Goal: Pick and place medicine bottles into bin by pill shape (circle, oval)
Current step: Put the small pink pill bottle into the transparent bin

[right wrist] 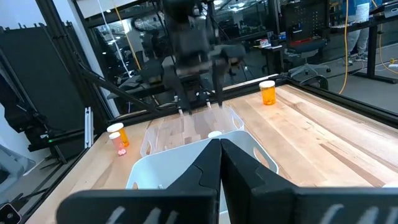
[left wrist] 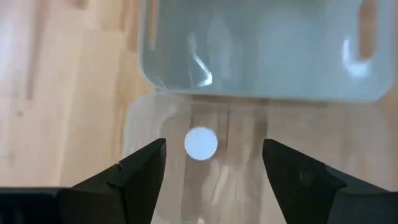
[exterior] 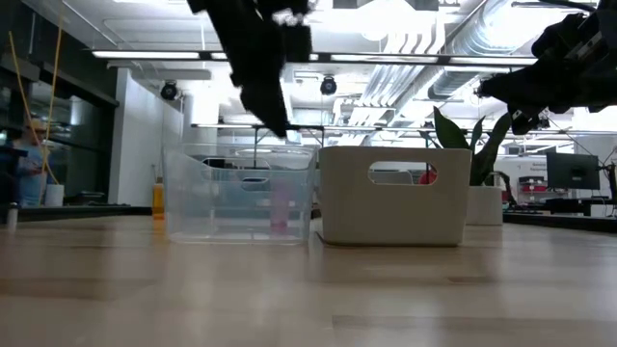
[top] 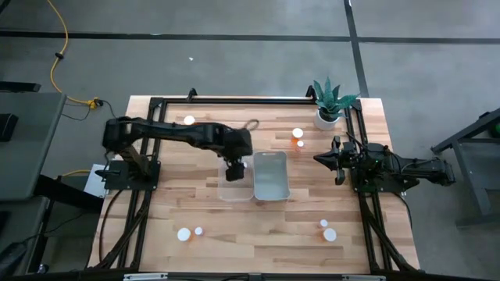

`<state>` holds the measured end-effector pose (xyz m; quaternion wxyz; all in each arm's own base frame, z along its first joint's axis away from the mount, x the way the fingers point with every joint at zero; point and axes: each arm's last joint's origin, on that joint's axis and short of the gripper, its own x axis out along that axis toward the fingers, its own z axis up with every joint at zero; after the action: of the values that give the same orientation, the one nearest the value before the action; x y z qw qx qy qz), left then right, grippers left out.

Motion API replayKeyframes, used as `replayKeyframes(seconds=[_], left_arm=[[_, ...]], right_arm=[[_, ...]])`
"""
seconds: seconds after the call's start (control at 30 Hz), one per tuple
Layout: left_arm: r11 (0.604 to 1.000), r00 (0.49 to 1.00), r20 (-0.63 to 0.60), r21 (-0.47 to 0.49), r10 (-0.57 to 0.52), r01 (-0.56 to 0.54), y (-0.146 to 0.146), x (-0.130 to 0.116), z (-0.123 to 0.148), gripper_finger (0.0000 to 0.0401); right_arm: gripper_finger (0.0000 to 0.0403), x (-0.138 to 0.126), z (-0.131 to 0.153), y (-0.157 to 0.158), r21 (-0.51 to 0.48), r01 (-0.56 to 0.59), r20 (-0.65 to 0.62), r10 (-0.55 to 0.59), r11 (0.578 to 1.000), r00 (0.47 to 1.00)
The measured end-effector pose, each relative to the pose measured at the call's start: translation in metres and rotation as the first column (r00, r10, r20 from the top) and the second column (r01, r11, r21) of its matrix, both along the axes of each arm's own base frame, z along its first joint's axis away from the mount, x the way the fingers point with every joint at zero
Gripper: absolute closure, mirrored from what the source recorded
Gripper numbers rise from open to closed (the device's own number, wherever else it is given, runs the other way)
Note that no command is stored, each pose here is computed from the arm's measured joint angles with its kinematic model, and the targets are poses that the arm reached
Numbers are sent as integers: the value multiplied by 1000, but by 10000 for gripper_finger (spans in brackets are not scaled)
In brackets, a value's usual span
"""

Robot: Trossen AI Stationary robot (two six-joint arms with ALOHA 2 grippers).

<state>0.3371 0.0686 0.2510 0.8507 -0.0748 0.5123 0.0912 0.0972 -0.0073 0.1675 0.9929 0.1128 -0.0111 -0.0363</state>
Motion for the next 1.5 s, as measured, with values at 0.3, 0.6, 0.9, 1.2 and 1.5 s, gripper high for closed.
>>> replayKeyframes(seconds=[0.3,0.6,0.9,1.2,1.5], left_arm=[[975,783,583,-93,217,-201,-10,-72,57,144],[955,436,862,-156,257,-254,-25,-151,62,154],[968,479,868,-8,132,-251,-33,-190,57,158],[967,537,825,-43,177,-252,-36,-203,51,209],[966,547,823,-7,153,-260,-35,-202,28,388]], right_arm=[[402,0,0,0,0,0,1,0,1000,1000],[402,0,1,0,0,0,5,0,1000,1000],[402,-7,33,-5,459,-22,379,-174,888,909],[402,-8,52,-10,552,83,403,-352,830,845],[402,28,88,-12,333,300,43,-332,894,942]])
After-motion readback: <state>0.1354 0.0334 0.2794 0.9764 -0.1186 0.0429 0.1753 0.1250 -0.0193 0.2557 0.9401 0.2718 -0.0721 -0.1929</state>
